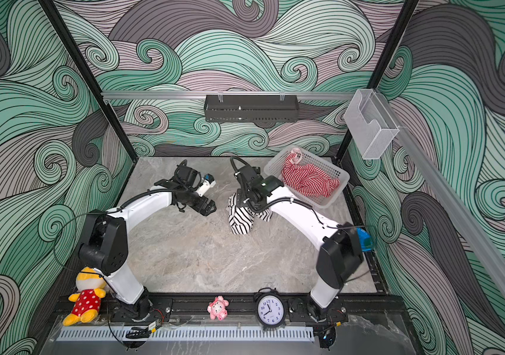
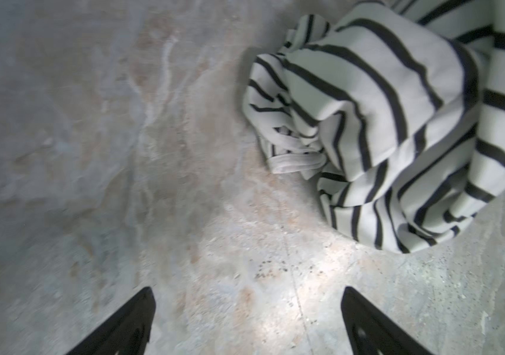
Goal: Fold and stack the tank tops
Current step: 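Carry the striped tank top out of the basket and drop it on the table, then grasp the tank top with the left gripper while the right gripper grasps its other side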
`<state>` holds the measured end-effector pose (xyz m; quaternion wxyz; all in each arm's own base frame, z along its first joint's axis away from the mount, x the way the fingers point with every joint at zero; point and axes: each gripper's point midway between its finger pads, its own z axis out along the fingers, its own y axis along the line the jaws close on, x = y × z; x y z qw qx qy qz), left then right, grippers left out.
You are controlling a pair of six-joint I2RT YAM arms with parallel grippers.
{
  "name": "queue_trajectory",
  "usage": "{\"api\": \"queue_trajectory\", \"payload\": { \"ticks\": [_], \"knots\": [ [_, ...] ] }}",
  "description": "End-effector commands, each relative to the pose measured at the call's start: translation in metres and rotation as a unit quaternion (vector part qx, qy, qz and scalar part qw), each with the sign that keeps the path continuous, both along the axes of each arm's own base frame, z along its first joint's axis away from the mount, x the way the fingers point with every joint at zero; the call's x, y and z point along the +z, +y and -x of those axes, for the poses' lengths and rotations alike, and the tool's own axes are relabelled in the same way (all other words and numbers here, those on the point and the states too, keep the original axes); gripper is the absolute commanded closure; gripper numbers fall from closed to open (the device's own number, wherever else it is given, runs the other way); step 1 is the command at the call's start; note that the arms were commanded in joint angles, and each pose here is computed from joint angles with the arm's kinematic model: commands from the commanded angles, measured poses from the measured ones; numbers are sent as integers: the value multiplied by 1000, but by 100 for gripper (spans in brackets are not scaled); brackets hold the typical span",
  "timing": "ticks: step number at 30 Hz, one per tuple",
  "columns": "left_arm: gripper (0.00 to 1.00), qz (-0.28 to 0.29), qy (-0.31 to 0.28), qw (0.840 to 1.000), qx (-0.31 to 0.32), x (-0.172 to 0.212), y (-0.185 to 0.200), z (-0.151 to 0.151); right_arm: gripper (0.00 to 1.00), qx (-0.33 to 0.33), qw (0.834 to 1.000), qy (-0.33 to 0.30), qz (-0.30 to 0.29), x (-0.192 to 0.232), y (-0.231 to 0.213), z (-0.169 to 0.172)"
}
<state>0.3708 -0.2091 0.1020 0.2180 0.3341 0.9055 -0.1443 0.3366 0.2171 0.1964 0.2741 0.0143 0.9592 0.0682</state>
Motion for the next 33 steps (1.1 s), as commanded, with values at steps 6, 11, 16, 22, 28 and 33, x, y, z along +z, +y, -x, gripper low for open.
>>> {"api": "queue_trajectory", "payload": {
  "ticks": [6, 11, 16, 22, 28, 33],
  "knots": [
    [1, 44, 56, 992, -101, -4, -74, 37, 14, -96, 995, 1, -31, -18, -67, 30],
    [1, 32, 40, 990, -133, -12, -100, 53, 15, -113, 993, -4, -41, -19, -81, 43],
    [1, -22, -14, 985, -170, -31, -120, 65, 17, -124, 991, -7, -47, -18, -87, 48],
    [34, -149, -63, 978, -131, -67, -113, 40, 25, -130, 990, -9, -54, -19, -89, 52],
    [100, -199, -70, 976, -55, -56, -56, -6, 46, -113, 991, 0, -67, -28, -82, 55],
    [100, -156, -74, 982, -71, -19, -8, -14, 44, -100, 991, 29, -80, -54, -68, 52]
  ]
}}
